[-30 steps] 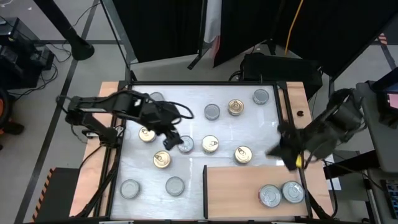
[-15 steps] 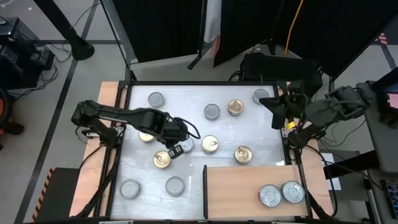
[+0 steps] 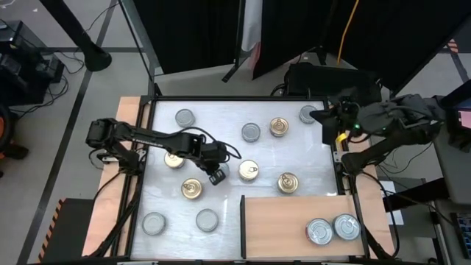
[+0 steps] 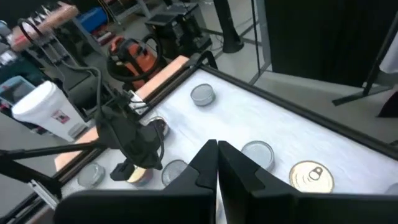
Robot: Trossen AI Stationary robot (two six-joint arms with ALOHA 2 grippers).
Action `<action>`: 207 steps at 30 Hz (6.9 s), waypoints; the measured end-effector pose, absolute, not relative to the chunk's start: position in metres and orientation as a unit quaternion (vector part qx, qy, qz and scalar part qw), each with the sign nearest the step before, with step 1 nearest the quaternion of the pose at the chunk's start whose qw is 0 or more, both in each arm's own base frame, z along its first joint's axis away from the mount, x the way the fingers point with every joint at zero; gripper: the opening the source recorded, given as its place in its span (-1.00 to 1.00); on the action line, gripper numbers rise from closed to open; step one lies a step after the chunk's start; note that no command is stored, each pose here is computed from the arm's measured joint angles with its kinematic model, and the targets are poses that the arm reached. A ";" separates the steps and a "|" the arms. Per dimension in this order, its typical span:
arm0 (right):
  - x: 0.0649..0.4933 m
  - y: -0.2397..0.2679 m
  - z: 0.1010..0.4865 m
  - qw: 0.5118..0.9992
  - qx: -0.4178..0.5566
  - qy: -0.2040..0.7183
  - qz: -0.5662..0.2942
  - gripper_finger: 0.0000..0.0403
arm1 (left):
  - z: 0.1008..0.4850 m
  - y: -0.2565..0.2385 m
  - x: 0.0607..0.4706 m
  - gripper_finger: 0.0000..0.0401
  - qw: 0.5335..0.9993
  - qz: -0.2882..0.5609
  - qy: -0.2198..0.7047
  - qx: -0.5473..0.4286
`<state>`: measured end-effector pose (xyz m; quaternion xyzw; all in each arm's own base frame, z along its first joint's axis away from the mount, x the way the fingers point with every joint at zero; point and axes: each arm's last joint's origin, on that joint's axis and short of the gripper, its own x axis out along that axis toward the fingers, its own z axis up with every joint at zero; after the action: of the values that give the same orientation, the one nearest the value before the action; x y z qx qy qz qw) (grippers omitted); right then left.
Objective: Stack canned seafood by type on shelf
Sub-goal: Stack the red tuna can on top of the other red tuna can on the shelf
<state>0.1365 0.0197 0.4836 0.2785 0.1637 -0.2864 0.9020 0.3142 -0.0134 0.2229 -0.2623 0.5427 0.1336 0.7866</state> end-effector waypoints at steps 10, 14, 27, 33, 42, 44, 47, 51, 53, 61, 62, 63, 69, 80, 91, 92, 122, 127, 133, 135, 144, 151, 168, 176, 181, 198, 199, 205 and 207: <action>0.140 0.012 0.482 0.884 0.314 0.160 -0.306 -0.98 | 0.209 -0.003 0.304 -0.97 0.747 0.113 0.579 -0.306; 0.144 0.014 0.482 0.872 0.358 0.163 -0.291 -0.98 | 0.208 -0.002 0.304 -0.97 0.751 0.111 0.583 -0.289; 0.195 0.025 0.492 0.880 0.402 0.078 -0.243 -0.98 | 0.194 -0.003 0.297 -0.99 0.732 0.140 0.619 -0.247; 0.222 0.031 0.486 0.880 0.404 0.082 -0.234 -0.98 | 0.194 -0.013 0.303 -0.99 0.759 0.127 0.596 -0.230; 0.237 0.035 0.481 0.881 0.408 0.088 -0.223 -0.98 | 0.183 -0.019 0.306 -0.99 0.755 0.126 0.610 -0.205; 0.235 0.034 0.482 0.881 0.409 0.087 -0.222 -0.98 | 0.178 -0.022 0.307 -0.99 0.751 0.125 0.617 -0.199; 0.232 0.034 0.484 0.881 0.410 0.083 -0.221 -0.98 | 0.175 -0.026 0.310 -0.99 0.756 0.127 0.613 -0.191; 0.229 0.033 0.486 0.881 0.412 0.079 -0.219 -0.98 | 0.175 -0.031 0.310 -0.99 0.761 0.137 0.607 -0.182; 0.228 0.033 0.486 0.881 0.411 0.080 -0.219 -0.98 | 0.175 -0.033 0.309 -0.99 0.756 0.141 0.613 -0.183; 0.227 0.033 0.485 0.883 0.406 0.085 -0.221 -0.98 | 0.167 -0.040 0.300 -0.99 0.739 0.152 0.634 -0.169; 0.227 0.033 0.485 0.883 0.404 0.086 -0.221 -0.98 | 0.163 -0.039 0.297 -0.99 0.733 0.156 0.639 -0.171; 0.227 0.033 0.485 0.885 0.402 0.086 -0.221 -0.98 | 0.160 -0.039 0.294 -0.99 0.725 0.162 0.646 -0.175; 0.227 0.032 0.484 0.888 0.392 0.092 -0.222 -0.98 | 0.156 -0.041 0.287 -0.99 0.708 0.169 0.662 -0.178; 0.227 0.033 0.483 0.894 0.380 0.107 -0.211 -0.98 | 0.251 -0.037 0.248 -0.91 0.762 0.112 0.616 -0.163; 0.226 0.035 0.480 0.906 0.351 0.141 -0.188 -0.98 | 0.280 -0.027 0.235 0.39 0.828 -0.052 0.545 0.125; 0.226 0.035 0.479 0.905 0.354 0.148 -0.185 -0.98 | 0.278 -0.027 0.238 0.50 0.825 -0.070 0.536 0.163; 0.217 0.054 0.472 0.895 0.366 0.206 -0.149 -0.39 | 0.207 -0.007 0.286 0.06 0.709 -0.238 0.588 0.309; 0.217 0.054 0.472 0.896 0.364 0.207 -0.150 -0.39 | 0.208 -0.009 0.286 -0.38 0.716 -0.252 0.581 0.292; 0.217 0.054 0.471 0.896 0.362 0.210 -0.151 -0.39 | 0.208 -0.009 0.286 -0.61 0.728 -0.233 0.590 0.259; 0.216 0.053 0.471 0.895 0.361 0.212 -0.152 -0.39 | 0.208 -0.009 0.286 -0.64 0.732 -0.222 0.595 0.246; 0.213 0.053 0.459 0.848 0.419 0.252 -0.204 -0.39 | 0.231 -0.012 0.286 -0.66 0.756 -0.121 0.642 0.044; 0.217 0.051 0.453 0.841 0.412 0.245 -0.252 -0.39 | 0.234 -0.051 0.299 -0.69 0.793 -0.082 0.588 -0.133; 0.221 0.049 0.454 0.846 0.408 0.226 -0.259 -0.39 | 0.188 -0.079 0.323 -0.99 0.799 -0.027 0.595 -0.090; 0.221 0.050 0.454 0.840 0.422 0.231 -0.253 -0.39 | 0.192 -0.079 0.320 -0.99 0.795 0.027 0.593 -0.126; 0.221 0.050 0.454 0.841 0.419 0.232 -0.251 -0.39 | 0.190 -0.068 0.315 -0.99 0.790 0.039 0.609 -0.060; 0.221 0.058 0.455 0.845 0.424 0.239 -0.222 -0.39 | 0.164 -0.042 0.307 -0.99 0.779 -0.067 0.623 -0.015; 0.221 0.059 0.455 0.845 0.424 0.239 -0.222 -0.39 | 0.162 -0.038 0.304 -0.99 0.776 -0.054 0.628 -0.011; 0.221 0.058 0.455 0.846 0.422 0.240 -0.222 -0.39 | 0.162 -0.013 0.296 -1.00 0.758 0.030 0.652 0.002; 0.221 0.058 0.455 0.846 0.422 0.240 -0.222 -0.39 | 0.165 -0.005 0.293 -1.00 0.753 0.047 0.657 -0.008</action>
<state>0.2205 0.0582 0.4552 0.4216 0.2396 -0.2224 0.8458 0.2933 -0.0050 0.1651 -0.0077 0.6568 0.0466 0.7526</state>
